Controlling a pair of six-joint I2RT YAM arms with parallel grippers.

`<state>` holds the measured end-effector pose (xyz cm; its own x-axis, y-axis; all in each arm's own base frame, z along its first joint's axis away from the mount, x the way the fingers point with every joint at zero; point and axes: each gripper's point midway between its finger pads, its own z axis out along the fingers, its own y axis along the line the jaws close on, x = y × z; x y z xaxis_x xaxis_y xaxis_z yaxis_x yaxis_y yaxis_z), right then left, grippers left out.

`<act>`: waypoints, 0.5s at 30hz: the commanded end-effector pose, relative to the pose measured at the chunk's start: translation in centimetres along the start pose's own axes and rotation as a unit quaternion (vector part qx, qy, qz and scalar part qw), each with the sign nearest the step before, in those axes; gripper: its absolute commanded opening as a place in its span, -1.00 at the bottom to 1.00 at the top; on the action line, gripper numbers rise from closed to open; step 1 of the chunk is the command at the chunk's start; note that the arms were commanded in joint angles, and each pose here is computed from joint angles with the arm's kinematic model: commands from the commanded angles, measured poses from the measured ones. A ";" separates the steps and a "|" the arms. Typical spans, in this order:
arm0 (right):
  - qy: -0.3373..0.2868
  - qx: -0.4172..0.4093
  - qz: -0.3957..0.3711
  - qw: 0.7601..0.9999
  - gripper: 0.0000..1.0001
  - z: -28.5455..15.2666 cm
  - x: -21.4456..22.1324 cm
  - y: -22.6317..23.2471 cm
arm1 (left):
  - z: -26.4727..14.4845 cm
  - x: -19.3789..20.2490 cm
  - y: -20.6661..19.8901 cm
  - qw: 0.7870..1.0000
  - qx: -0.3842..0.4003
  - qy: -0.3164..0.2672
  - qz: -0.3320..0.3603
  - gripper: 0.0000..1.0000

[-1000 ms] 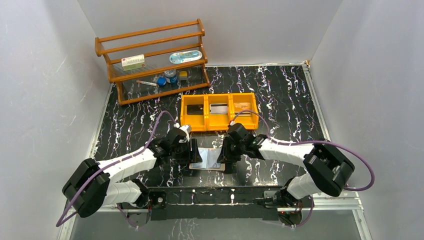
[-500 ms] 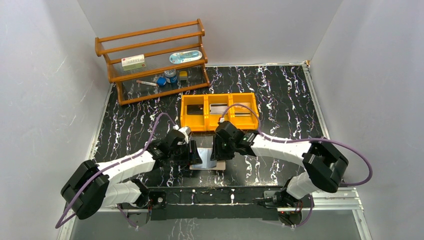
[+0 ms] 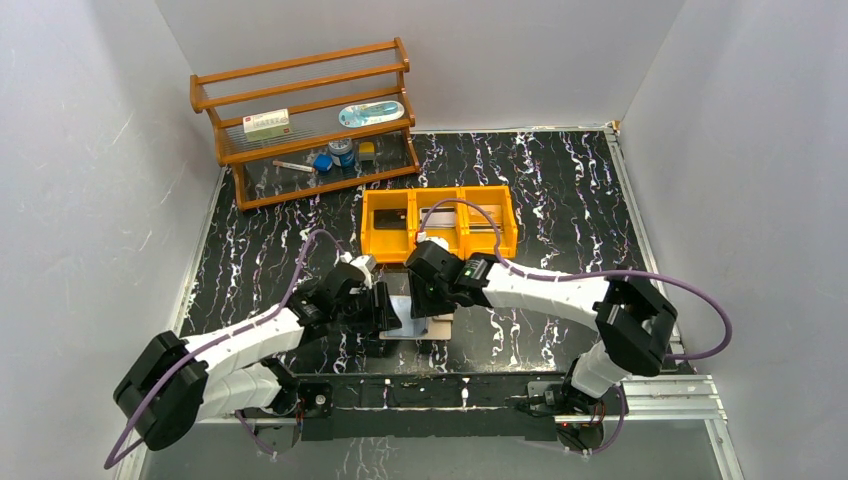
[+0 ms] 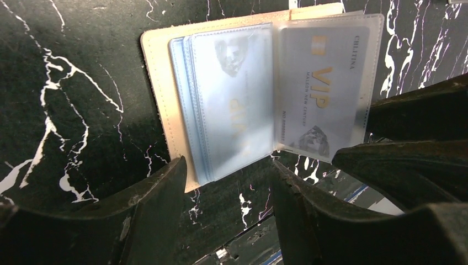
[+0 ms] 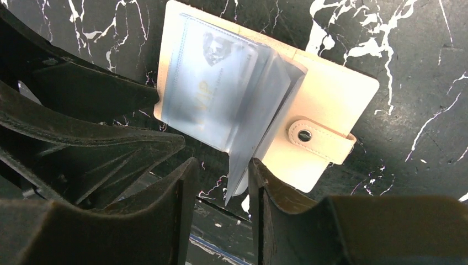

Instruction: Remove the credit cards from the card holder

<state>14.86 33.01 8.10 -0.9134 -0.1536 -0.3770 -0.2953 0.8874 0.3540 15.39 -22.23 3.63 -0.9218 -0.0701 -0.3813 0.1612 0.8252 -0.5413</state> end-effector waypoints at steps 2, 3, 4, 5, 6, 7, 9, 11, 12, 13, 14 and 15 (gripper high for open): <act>-0.011 -0.006 -0.024 1.000 -0.06 -0.2 -0.9 1.5 | -0.8 -0.2 0.7 1.000 -0.014 -0.021 -0.012 0.09; -0.008 -0.008 -0.025 1.000 -0.06 0.0 -0.8 1.8 | -0.9 -0.3 0.9 0.999 -0.018 -0.024 -0.015 0.09; -0.007 -0.009 -0.027 1.000 -0.06 0.1 -0.8 2.0 | -1.0 -0.3 1.0 0.999 -0.021 -0.028 -0.017 0.08; -0.006 -0.009 -0.030 0.999 -0.06 0.2 -0.7 2.3 | -1.2 -0.4 1.1 0.999 -0.023 -0.032 -0.019 0.08; -0.007 -0.009 -0.032 0.999 -0.06 0.2 -0.8 2.5 | -1.3 -0.5 1.2 0.999 -0.026 -0.035 -0.021 0.08; -0.007 -0.012 -0.034 0.999 -0.06 0.2 -0.8 2.8 | -1.4 -0.5 1.2 0.999 -0.027 -0.039 -0.023 0.07; -0.009 -0.027 -0.036 0.999 -0.05 0.2 -0.9 3.7 | -1.6 -0.7 1.5 0.998 -0.033 -0.046 -0.029 0.06; -0.005 -0.046 -0.038 0.998 -0.04 0.4 -0.8 4.5 | -2.0 -0.9 1.9 0.997 -0.044 -0.056 -0.038 0.06; -0.003 -0.053 -0.038 0.998 -0.04 0.5 -0.7 4.8 | -2.2 -1.0 2.1 0.996 -0.052 -0.063 -0.043 0.06; 0.000 -0.056 -0.038 0.998 -0.04 0.6 -0.5 4.9 | -2.4 -1.1 2.3 0.995 -0.056 -0.068 -0.048 0.06; 0.002 -0.056 -0.037 0.998 -0.03 0.8 -0.5 4.9 | -2.5 -1.1 2.5 0.994 -0.061 -0.071 -0.053 0.06; 0.005 -0.058 -0.037 0.998 -0.03 1.0 -0.4 5.0 | -2.7 -1.2 2.7 0.993 -0.065 -0.076 -0.058 0.05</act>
<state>13.70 35.52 7.63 -0.9014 -0.2283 -0.3680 -0.3635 0.8607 0.3565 16.01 -20.25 5.16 -0.8812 -0.1885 -0.4336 0.0799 0.8446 -0.5295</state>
